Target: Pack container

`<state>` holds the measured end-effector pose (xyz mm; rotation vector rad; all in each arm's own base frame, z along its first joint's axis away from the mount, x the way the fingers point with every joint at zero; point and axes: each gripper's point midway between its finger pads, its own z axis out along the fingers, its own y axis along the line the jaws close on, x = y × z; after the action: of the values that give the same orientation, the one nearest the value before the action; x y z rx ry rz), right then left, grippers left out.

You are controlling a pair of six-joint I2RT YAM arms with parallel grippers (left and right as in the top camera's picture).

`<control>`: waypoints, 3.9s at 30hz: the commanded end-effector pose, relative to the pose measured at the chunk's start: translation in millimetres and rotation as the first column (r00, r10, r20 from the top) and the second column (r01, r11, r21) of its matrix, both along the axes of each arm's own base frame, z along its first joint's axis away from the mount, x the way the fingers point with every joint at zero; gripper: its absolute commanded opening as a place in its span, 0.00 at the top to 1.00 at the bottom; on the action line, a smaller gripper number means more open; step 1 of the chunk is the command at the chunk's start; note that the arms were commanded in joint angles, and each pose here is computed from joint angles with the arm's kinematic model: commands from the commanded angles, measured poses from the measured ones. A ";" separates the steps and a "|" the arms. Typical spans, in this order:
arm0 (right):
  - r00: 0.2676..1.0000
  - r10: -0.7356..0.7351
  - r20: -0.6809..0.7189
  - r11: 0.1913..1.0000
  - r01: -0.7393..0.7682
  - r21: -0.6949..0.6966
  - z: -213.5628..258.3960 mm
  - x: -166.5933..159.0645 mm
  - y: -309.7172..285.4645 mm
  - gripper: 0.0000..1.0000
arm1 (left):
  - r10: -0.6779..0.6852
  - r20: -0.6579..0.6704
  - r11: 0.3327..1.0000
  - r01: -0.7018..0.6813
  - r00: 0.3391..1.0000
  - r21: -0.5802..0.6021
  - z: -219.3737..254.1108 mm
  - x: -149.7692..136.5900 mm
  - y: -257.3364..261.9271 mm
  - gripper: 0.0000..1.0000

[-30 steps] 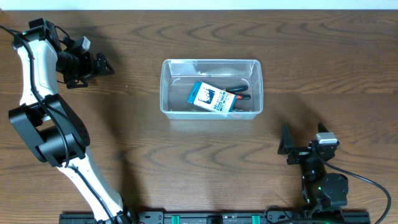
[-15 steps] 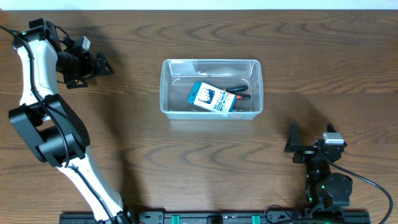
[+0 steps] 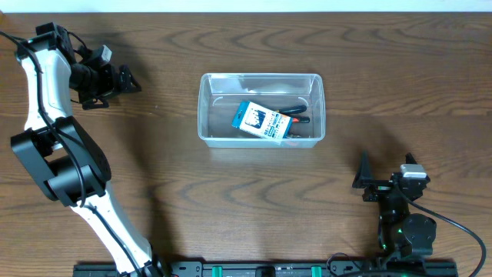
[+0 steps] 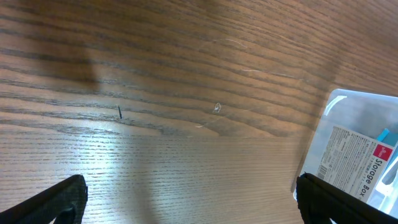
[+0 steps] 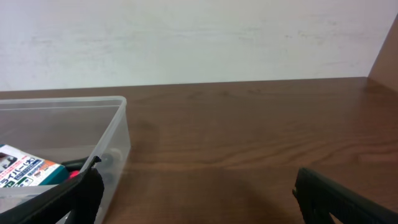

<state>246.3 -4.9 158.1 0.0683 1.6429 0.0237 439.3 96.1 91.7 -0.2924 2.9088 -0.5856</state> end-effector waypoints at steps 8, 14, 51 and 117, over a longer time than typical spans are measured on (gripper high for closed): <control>1.000 -0.005 -0.001 1.000 0.005 -0.015 -1.3 -0.2 -1.8 0.01 | 0.000 0.043 1.000 -0.001 0.999 0.022 17.8 3.7 3.1 0.02; 1.000 -0.005 -0.001 1.000 0.005 -0.015 -1.3 -0.2 -1.8 0.01 | 0.000 0.043 1.000 -0.001 0.999 0.022 17.8 3.7 3.1 0.02; 1.000 -0.005 -0.001 1.000 0.005 -0.015 -1.3 -0.2 -1.8 0.01 | -0.010 0.103 0.999 0.005 0.995 0.045 45.8 3.4 -1.0 0.02; 1.000 -0.005 -0.001 1.000 0.005 -0.015 -1.3 -0.2 -1.8 0.01 | -0.365 0.930 0.931 -0.002 0.038 0.365 202.3 -224.5 -166.0 0.02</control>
<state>246.3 -4.5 158.1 0.0643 1.6430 0.0230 207.1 -81.0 302.6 0.4910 1.5082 -0.2403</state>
